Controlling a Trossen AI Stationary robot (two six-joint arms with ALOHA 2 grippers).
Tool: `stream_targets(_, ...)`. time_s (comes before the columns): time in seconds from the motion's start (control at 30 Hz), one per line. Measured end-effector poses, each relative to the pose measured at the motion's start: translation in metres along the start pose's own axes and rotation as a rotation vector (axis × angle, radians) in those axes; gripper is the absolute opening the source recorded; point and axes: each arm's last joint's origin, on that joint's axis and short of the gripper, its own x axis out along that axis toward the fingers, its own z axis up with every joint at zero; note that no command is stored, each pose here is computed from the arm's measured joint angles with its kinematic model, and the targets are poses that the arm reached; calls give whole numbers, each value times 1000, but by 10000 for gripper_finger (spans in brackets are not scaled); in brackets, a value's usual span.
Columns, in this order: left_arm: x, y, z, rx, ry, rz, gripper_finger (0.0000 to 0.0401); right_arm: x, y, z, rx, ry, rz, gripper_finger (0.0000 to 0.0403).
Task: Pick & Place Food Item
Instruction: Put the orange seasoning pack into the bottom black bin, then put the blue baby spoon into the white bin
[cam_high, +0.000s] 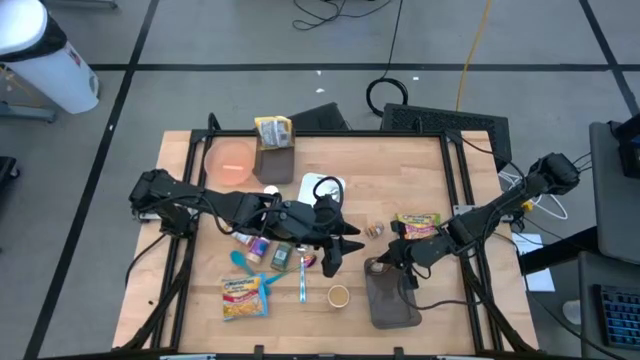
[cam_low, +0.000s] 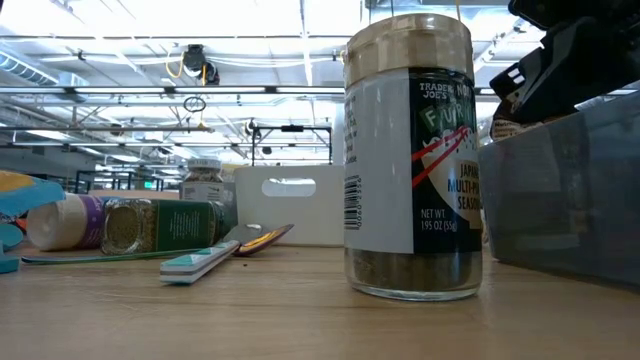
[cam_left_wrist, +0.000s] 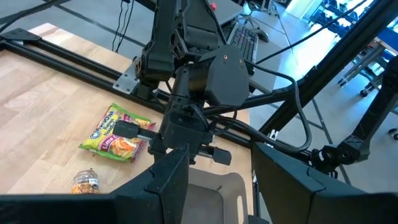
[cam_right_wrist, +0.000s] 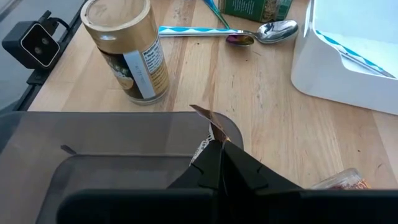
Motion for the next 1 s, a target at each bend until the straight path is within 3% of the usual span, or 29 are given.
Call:
stream_targets(0.67, 0, 0, 0, -4, 0, 0, 186, -2, 3, 6, -3, -44, 69, 98)
stream_targets(1.0, 1, 2, 1, -19, 39, -68, 186, -33, -1, 21, 37, -194, 112, 117)
